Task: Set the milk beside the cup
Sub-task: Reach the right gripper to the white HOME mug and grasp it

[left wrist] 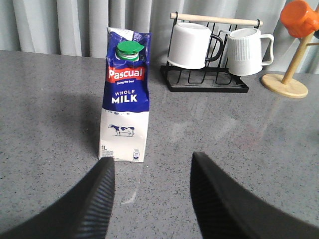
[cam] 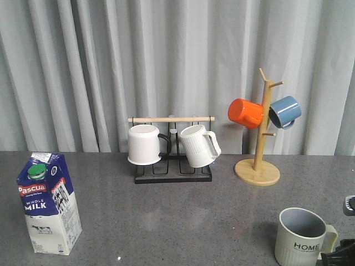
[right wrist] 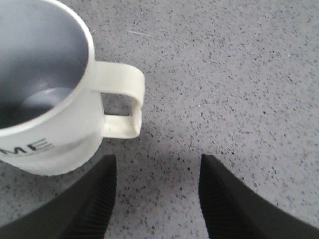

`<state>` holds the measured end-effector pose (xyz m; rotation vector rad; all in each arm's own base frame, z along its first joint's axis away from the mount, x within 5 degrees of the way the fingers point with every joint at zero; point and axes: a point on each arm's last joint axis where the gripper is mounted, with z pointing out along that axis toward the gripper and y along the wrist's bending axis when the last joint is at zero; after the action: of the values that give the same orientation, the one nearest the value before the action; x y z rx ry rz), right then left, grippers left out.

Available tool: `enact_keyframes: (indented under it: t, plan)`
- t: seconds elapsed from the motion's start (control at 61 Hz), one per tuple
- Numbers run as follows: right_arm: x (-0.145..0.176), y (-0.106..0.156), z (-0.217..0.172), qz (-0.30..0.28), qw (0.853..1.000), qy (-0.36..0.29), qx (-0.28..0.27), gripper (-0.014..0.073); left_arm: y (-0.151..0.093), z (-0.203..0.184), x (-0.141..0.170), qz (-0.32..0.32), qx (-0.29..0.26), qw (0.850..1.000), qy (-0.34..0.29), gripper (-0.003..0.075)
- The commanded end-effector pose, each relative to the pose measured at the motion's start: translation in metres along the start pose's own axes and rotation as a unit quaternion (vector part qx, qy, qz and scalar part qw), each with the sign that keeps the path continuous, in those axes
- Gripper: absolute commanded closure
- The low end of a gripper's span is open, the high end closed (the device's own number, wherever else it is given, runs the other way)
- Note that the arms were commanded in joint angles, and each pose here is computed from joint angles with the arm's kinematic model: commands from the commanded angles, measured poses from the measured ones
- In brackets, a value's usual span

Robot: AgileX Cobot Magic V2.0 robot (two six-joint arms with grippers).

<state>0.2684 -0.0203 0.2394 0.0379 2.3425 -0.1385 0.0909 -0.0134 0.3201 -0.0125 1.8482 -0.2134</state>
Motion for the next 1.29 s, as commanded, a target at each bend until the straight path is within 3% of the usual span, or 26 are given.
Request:
enact_keyframes:
  t: [0.0, 0.295, 0.606, 0.721, 0.852, 1.048, 1.278]
  plan:
    - [-0.02, -0.001, -0.007, 0.005, 0.998, -0.069, -0.008, 0.021, -0.003, -0.002, -0.016, -0.001, 0.007, 0.999, -0.044, 0.0368]
    - [-0.021, 0.002, 0.011, 0.0, 0.997, -0.078, -0.018, 0.021, -0.002, -0.002, -0.015, -0.001, 0.007, 0.999, -0.043, 0.0368]
    - [-0.021, -0.002, 0.055, -0.043, 0.996, -0.072, -0.019, 0.0223, -0.002, -0.002, -0.015, 0.005, 0.004, 0.999, -0.043, 0.0368]
    - [-0.028, -0.009, 0.062, -0.044, 0.993, -0.109, -0.022, 0.0234, -0.002, -0.002, -0.015, 0.008, 0.003, 0.999, -0.043, 0.0368]
    - [-0.033, -0.008, 0.063, -0.061, 0.99, -0.124, -0.025, 0.034, -0.002, -0.002, -0.015, 0.008, 0.003, 0.999, -0.043, 0.0368]
    - [-0.033, -0.007, 0.063, -0.072, 0.989, -0.128, -0.026, 0.0612, -0.002, -0.002, -0.015, 0.008, 0.003, 0.999, -0.043, 0.0368]
    - [-0.035, -0.006, 0.059, -0.062, 0.989, -0.13, -0.027, 0.0604, -0.002, -0.002, -0.015, 0.008, 0.003, 0.999, -0.043, 0.0368]
